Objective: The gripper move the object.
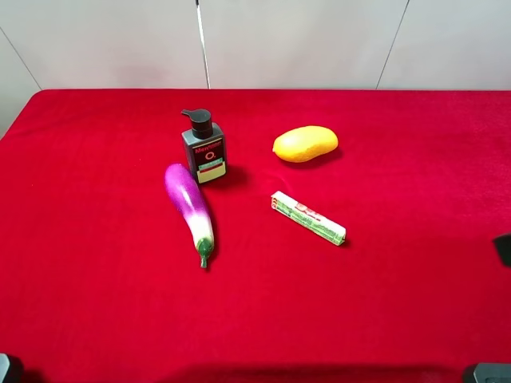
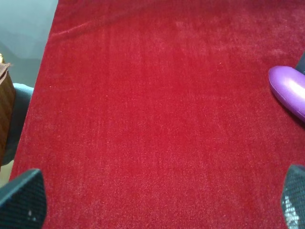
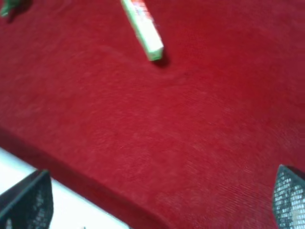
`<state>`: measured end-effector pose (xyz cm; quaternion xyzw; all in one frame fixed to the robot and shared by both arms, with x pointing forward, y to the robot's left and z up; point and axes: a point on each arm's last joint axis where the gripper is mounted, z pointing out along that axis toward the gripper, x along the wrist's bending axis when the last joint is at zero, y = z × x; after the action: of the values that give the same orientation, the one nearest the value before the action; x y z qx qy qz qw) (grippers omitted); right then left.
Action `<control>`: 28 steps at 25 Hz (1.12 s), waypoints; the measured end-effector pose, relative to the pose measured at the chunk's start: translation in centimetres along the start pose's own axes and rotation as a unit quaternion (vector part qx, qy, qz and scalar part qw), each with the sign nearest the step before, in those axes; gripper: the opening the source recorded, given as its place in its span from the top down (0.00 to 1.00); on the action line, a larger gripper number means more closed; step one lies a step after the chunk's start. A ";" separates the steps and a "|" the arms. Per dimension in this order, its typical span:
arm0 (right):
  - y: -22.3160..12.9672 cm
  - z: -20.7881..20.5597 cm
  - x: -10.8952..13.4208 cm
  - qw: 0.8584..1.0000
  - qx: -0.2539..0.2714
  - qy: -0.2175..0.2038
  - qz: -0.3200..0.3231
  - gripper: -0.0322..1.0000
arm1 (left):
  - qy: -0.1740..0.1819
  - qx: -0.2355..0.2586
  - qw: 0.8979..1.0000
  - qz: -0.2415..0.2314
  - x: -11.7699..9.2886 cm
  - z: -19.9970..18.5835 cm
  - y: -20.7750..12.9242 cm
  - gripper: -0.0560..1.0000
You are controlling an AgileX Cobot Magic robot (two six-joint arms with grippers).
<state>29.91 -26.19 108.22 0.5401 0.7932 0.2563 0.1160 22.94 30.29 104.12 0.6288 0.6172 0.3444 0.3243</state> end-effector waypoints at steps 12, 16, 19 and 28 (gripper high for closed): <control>-5.5 -2.2 -1.4 0.969 -0.169 -0.117 0.139 0.30 | 0.000 0.000 1.000 0.000 0.0 0.0 0.0 0.02; -7.5 -2.4 -1.0 0.947 -0.238 -0.152 0.155 0.30 | 0.000 0.000 1.000 0.000 0.0 0.0 0.0 0.02; -8.3 -2.3 -0.8 0.938 -0.257 -0.168 0.162 0.30 | 0.000 0.000 1.000 0.000 0.0 0.0 0.0 0.02; -7.8 -1.9 -1.2 0.930 -0.286 -0.186 0.135 0.30 | 0.000 0.000 1.000 0.000 0.0 0.0 0.0 0.02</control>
<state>23.27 -30.08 105.56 0.6240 0.5697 0.3806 0.3757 22.94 30.29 104.12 0.6288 0.6172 0.3444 0.3243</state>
